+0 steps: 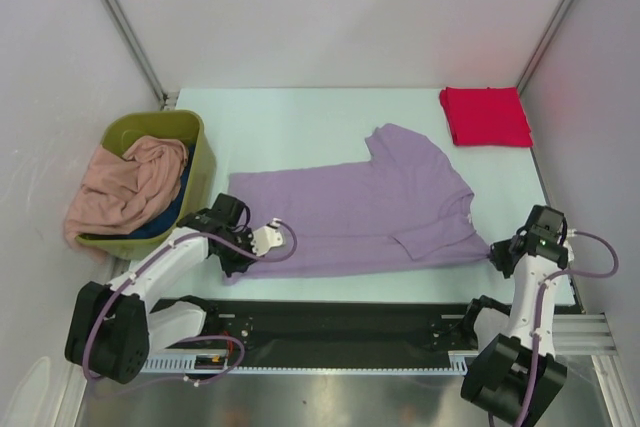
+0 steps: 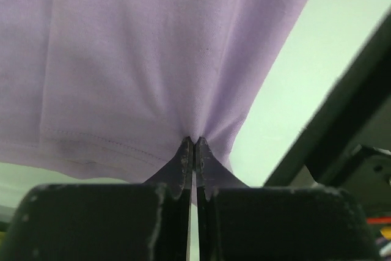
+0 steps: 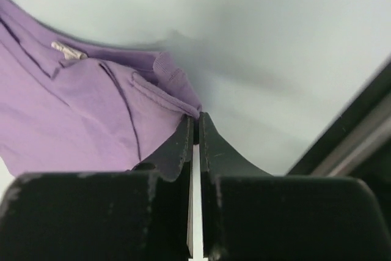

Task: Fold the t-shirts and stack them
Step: Fold the tshirt

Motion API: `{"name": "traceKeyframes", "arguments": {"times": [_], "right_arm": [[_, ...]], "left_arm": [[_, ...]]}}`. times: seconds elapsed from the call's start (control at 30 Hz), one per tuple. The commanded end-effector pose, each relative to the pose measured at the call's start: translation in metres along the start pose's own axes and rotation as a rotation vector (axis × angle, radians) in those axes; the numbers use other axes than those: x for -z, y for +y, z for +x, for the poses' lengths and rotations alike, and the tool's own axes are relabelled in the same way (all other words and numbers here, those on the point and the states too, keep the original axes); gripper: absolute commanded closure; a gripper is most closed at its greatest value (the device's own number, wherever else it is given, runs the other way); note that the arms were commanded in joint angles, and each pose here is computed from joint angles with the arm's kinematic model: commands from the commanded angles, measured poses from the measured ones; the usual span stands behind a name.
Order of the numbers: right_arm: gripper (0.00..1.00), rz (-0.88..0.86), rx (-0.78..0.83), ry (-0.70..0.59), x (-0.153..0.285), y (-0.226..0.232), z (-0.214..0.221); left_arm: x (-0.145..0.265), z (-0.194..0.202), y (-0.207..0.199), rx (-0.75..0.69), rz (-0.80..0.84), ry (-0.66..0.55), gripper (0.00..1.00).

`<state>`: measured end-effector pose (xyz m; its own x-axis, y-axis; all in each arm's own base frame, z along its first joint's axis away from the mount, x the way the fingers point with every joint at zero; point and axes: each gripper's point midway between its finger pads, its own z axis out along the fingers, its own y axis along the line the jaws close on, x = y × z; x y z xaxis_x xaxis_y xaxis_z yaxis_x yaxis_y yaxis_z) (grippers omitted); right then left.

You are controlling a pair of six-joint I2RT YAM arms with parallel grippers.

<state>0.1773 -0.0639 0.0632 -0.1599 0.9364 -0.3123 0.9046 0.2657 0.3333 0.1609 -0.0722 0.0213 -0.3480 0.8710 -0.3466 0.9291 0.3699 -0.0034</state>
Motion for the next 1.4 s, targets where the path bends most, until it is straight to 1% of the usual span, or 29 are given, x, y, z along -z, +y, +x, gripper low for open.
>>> {"name": "traceKeyframes", "arguments": {"times": [0.0,0.03,0.07,0.1,0.13,0.17,0.2,0.23,0.27,0.3,0.33,0.37,0.4,0.43,0.47,0.5,0.53,0.57,0.63,0.67,0.73,0.77,0.8,0.87,0.9,1.0,1.13,1.27,1.37], "right_arm": [[1.0,0.16,-0.108,-0.078,0.009,-0.028,-0.013],[1.0,0.176,-0.114,-0.088,0.008,-0.031,-0.014],[0.94,0.184,-0.12,-0.094,0.009,-0.032,-0.015],[0.81,0.211,-0.141,-0.117,0.011,-0.037,-0.019],[0.65,0.225,-0.157,-0.133,0.013,-0.039,-0.022],[0.4,0.232,-0.167,-0.148,0.015,-0.039,-0.025],[0.36,0.213,-0.169,-0.17,0.017,-0.033,-0.032],[0.34,0.171,-0.143,-0.18,0.021,-0.02,-0.04],[0.32,0.121,-0.124,-0.186,0.024,-0.007,-0.047],[0.31,-0.017,-0.095,-0.18,0.028,0.026,-0.054],[0.28,-0.115,-0.012,-0.185,0.034,0.053,-0.062],[0.22,-0.217,0.044,-0.187,0.04,0.08,-0.064],[0.2,-0.358,0.113,-0.23,0.052,0.118,-0.073],[0.2,-0.47,0.283,-0.26,0.073,0.158,-0.064],[0.23,-0.491,0.378,-0.257,0.069,0.181,-0.058],[0.24,-0.479,0.446,-0.315,0.071,0.2,-0.064],[0.25,-0.487,0.534,-0.315,0.073,0.22,-0.056],[0.26,-0.488,0.697,-0.296,0.068,0.255,-0.044],[0.32,-0.478,0.837,-0.246,0.057,0.285,-0.029],[0.42,-0.45,0.946,-0.199,0.04,0.312,-0.017],[0.5,-0.415,1.042,-0.151,0.019,0.334,-0.005],[0.58,-0.379,1.099,-0.104,0.009,0.335,0.008],[0.6,-0.354,1.146,-0.1,-0.014,0.357,0.01],[0.59,-0.315,1.211,-0.056,-0.032,0.364,0.024],[0.57,-0.304,1.243,-0.056,-0.053,0.377,0.029],[0.53,-0.267,1.279,-0.035,-0.083,0.383,0.038],[0.5,-0.22,1.292,-0.037,-0.127,0.39,0.042],[0.45,-0.184,1.323,-0.007,-0.148,0.38,0.049],[0.44,-0.163,1.338,0.008,-0.158,0.37,0.051]], "left_arm": [[0.014,0.01,-0.02,-0.081,0.099,0.048,0.98],[0.015,0.01,-0.015,-0.087,0.082,0.05,0.91],[0.017,0.01,-0.012,-0.096,0.073,0.061,0.79],[0.018,0.008,-0.01,-0.099,0.07,0.058,0.55],[0.025,-0.001,-0.003,-0.101,0.053,0.038,0.46],[0.029,-0.01,0.0,-0.094,0.051,0.006,0.36],[0.034,-0.019,0.005,-0.089,0.043,-0.022,0.3],[0.049,-0.037,0.022,-0.07,-0.001,-0.081,0.26],[0.058,-0.049,0.03,-0.034,-0.017,-0.127,0.24],[0.068,-0.06,0.042,0.026,-0.035,-0.195,0.2],[0.085,-0.083,0.073,0.053,-0.121,-0.269,0.19],[0.093,-0.091,0.088,0.173,-0.153,-0.31,0.18],[0.102,-0.088,0.114,0.272,-0.225,-0.323,0.18],[0.122,-0.102,0.146,0.32,-0.33,-0.376,0.19],[0.113,-0.097,0.163,0.458,-0.335,-0.351,0.21],[0.116,-0.094,0.178,0.516,-0.367,-0.335,0.27],[0.124,-0.096,0.197,0.552,-0.42,-0.321,0.3],[0.111,-0.094,0.206,0.614,-0.403,-0.3,0.35],[0.109,-0.102,0.224,0.655,-0.418,-0.315,0.37],[0.094,-0.1,0.233,0.678,-0.401,-0.292,0.38],[0.092,-0.102,0.25,0.687,-0.422,-0.276,0.4],[0.085,-0.094,0.256,0.699,-0.434,-0.226,0.43],[0.069,-0.087,0.261,0.709,-0.417,-0.176,0.44],[0.063,-0.076,0.27,0.697,-0.441,-0.107,0.45],[0.052,-0.07,0.273,0.694,-0.435,-0.078,0.44],[0.045,-0.064,0.282,0.667,-0.445,-0.043,0.42],[0.023,-0.058,0.285,0.639,-0.399,0.007,0.42],[0.01,-0.05,0.282,0.609,-0.371,0.035,0.42],[-0.001,-0.044,0.28,0.587,-0.347,0.063,0.42]]}}
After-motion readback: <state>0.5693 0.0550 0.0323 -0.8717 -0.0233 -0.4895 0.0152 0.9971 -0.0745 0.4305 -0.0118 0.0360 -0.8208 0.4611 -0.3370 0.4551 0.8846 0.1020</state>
